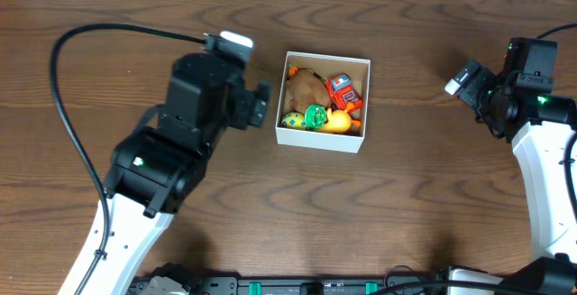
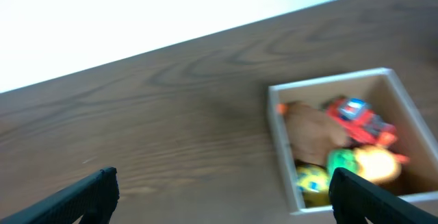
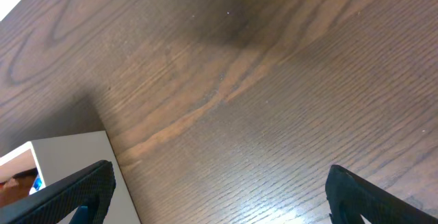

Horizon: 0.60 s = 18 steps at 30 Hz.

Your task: Pack container

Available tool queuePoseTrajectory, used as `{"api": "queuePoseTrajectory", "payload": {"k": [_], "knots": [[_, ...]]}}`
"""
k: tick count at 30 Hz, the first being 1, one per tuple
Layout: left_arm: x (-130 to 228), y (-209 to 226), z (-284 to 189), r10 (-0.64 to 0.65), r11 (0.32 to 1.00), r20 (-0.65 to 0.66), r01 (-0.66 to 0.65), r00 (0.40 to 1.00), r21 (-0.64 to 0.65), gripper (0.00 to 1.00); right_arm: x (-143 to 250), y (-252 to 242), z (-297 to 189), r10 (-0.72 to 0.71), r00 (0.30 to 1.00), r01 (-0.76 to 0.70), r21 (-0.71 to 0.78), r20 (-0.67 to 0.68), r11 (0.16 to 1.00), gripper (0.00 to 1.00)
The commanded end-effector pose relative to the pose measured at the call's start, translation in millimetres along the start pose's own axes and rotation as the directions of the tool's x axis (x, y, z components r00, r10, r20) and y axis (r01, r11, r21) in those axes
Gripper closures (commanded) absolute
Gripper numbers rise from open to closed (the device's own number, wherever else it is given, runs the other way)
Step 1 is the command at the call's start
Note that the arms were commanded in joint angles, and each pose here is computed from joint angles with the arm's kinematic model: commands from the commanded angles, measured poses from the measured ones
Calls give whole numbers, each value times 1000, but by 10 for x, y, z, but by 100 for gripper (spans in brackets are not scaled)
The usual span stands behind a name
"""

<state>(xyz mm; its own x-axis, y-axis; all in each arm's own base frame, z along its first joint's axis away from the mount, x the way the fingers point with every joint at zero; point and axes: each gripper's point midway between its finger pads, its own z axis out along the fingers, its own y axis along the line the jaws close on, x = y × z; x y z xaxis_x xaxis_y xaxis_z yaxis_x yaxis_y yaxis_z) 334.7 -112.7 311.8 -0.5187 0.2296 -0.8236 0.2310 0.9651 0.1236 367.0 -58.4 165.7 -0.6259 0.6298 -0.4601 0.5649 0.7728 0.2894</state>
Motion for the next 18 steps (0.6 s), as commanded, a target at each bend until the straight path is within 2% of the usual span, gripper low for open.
{"api": "queuePoseTrajectory", "payload": {"k": [1,8,12,18], "knots": [[-19,321,-41,-28,993,9,29,1000,-111,2,-20,-9,-14,-5,1000,5,-2,4,1000,1],[170,602,-136,-70,983,-34,63,997,-174,2,-19,-9,-14,-5,1000,5,-1,4,1000,1],[306,724,-315,-121,978,-8,118,993,-172,2,-19,-9,-14,-5,1000,5,-1,4,1000,1],[697,919,-493,-205,962,10,203,979,-180,2,-19,-9,-14,-5,1000,5,-1,4,1000,1]]}}
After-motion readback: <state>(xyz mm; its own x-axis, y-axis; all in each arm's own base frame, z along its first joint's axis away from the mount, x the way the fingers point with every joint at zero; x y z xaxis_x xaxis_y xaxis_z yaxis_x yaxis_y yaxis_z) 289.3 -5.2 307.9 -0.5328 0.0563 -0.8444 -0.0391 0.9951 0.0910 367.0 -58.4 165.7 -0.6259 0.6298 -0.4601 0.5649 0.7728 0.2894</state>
